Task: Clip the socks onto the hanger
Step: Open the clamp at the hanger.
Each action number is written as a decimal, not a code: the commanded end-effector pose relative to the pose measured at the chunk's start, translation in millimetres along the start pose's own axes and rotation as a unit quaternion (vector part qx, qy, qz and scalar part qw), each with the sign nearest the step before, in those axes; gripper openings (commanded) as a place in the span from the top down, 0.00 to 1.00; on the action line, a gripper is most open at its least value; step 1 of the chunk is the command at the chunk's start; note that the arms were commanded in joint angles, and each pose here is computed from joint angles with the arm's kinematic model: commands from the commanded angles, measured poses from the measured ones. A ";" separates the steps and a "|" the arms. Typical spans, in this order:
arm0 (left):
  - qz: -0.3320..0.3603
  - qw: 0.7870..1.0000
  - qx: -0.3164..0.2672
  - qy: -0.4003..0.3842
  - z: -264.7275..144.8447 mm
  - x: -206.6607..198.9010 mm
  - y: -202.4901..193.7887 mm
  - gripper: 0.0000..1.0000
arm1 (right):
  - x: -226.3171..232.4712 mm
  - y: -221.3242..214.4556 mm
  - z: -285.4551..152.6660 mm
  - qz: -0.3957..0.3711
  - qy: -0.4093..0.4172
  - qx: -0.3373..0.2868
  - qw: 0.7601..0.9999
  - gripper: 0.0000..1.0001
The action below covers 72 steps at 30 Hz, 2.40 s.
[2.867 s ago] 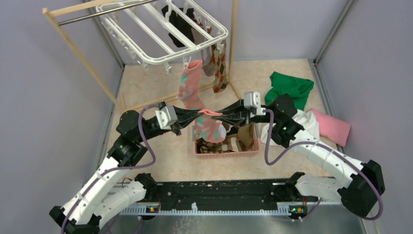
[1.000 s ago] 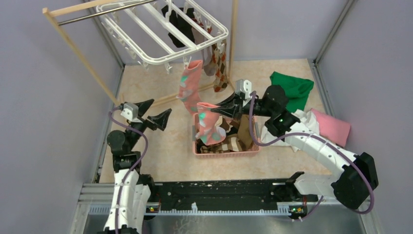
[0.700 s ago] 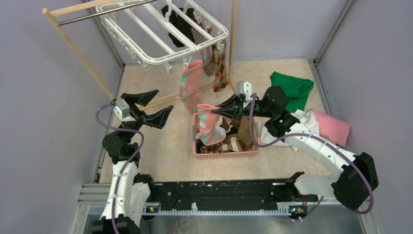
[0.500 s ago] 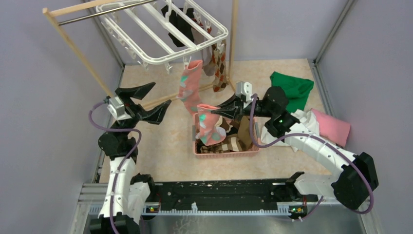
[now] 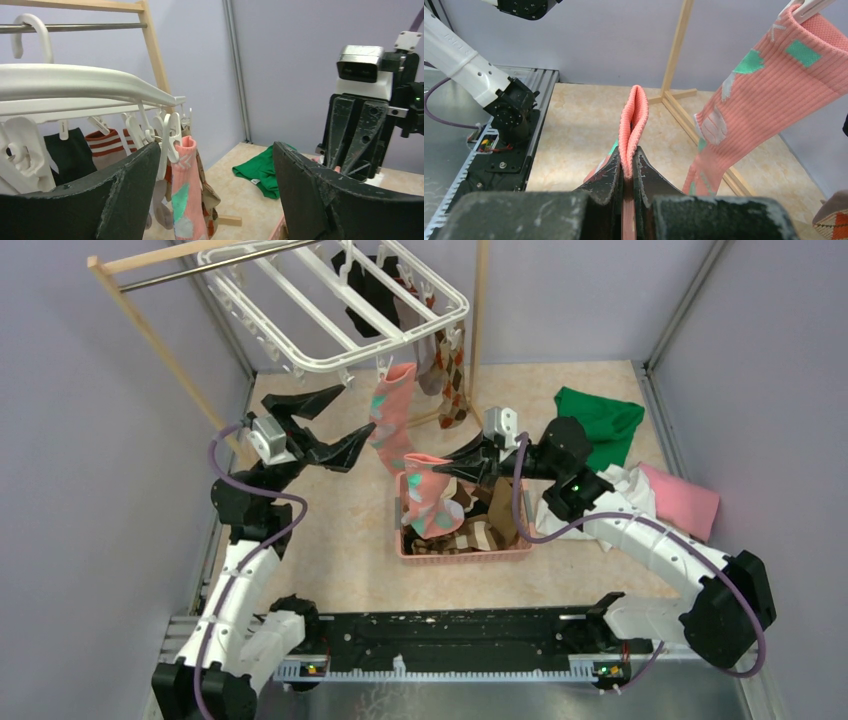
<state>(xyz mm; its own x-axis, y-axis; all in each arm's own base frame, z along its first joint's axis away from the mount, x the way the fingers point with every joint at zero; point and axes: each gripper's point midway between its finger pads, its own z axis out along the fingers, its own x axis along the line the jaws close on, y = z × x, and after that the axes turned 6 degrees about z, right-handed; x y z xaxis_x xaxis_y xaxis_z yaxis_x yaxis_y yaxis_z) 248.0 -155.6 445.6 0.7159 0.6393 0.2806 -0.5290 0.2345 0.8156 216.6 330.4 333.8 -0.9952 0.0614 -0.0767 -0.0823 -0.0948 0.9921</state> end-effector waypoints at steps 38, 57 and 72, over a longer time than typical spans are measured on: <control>0.047 0.997 -0.022 0.056 31.7 39.8 19.6 0.33 | -1.0 19.1 1.3 -0.023 0.007 -0.024 0.999 1.00; 0.031 0.997 -0.032 0.066 38.4 41.9 20.9 0.45 | 1.4 18.9 -0.6 -0.023 0.007 -0.024 0.999 1.00; 0.020 0.997 -0.032 0.071 42.2 43.3 18.7 0.48 | 1.1 18.4 -0.8 -0.023 0.006 -0.023 0.999 1.00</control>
<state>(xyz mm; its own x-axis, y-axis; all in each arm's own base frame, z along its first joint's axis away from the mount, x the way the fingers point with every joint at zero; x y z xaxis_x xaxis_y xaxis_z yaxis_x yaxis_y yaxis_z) 297.8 -155.6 466.9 0.6413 0.7385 0.2080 -0.5270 0.2269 0.8190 215.9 330.6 336.1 -0.9951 0.0572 -0.0804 -0.0860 -0.1031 0.9909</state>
